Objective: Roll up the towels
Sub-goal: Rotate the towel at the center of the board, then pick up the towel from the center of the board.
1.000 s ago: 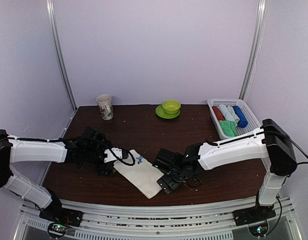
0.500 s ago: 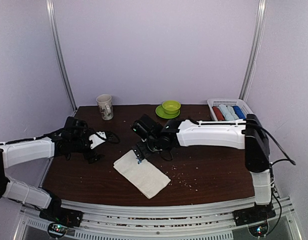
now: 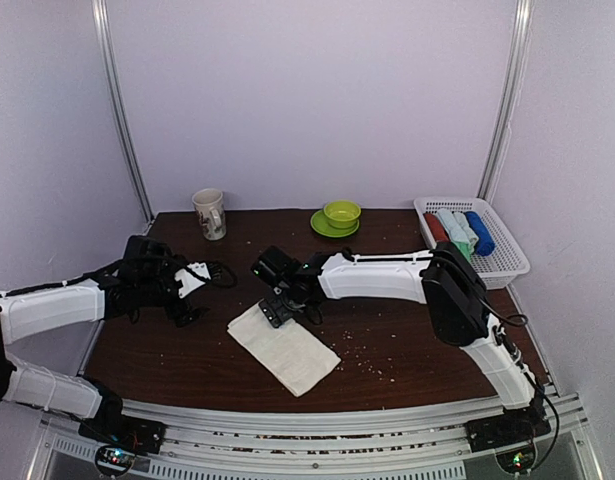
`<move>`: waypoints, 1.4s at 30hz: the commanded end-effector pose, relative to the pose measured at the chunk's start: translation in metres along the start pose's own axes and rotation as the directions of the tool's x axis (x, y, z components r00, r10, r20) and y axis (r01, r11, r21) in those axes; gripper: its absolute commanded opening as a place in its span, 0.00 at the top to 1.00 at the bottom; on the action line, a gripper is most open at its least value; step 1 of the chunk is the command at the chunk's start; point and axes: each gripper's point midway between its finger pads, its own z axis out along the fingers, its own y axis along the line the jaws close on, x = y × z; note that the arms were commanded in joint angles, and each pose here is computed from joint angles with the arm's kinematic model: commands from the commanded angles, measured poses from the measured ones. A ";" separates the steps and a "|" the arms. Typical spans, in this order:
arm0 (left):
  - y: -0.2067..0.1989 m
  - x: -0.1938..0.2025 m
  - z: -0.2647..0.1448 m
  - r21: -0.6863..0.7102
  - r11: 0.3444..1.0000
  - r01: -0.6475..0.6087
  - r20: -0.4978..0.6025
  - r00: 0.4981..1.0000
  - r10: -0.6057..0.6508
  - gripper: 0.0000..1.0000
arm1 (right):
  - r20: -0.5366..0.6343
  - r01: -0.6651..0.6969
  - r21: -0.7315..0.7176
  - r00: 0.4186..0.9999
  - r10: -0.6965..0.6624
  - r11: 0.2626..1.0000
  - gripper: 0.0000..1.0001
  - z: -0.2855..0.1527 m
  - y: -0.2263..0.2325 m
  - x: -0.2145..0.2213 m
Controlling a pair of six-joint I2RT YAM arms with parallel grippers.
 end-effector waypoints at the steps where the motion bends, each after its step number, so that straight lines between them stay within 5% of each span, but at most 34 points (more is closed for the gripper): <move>1: 0.012 -0.008 -0.003 -0.043 0.999 0.014 0.035 0.999 -0.013 0.02 | -0.061 0.016 0.117 0.998 -0.009 0.993 0.00 0.015 -0.030 0.020; 10: 0.017 -0.016 0.006 -0.023 0.999 -0.044 0.035 0.998 0.044 0.02 | -0.110 -0.073 0.265 0.988 0.105 0.962 0.00 0.031 -0.112 0.049; 18: 0.051 -0.057 -0.022 -0.239 0.966 -0.100 0.224 0.962 0.155 0.02 | -0.056 -0.129 0.310 0.987 0.154 0.942 0.00 0.005 -0.148 0.033; 24: 0.071 -0.070 -0.006 -0.187 0.982 0.011 0.209 0.977 0.029 0.02 | -0.046 -0.138 0.356 0.985 0.165 0.924 0.00 -0.007 -0.171 0.025; 29: 0.054 -0.076 0.013 -0.033 0.999 0.006 0.198 0.980 0.001 0.02 | 0.080 -0.187 0.330 0.982 0.170 0.925 0.00 -0.050 -0.182 -0.007; 36: 0.019 -0.113 -0.027 -0.015 0.988 -0.152 0.453 0.880 0.142 0.02 | 0.270 -0.172 0.253 0.958 0.101 0.952 0.00 -0.117 -0.195 -0.014; 42: -0.064 -0.112 -0.027 0.005 0.900 -0.435 0.546 0.755 0.362 0.02 | 0.406 -0.115 0.148 0.913 0.045 0.982 0.00 -0.155 -0.188 0.018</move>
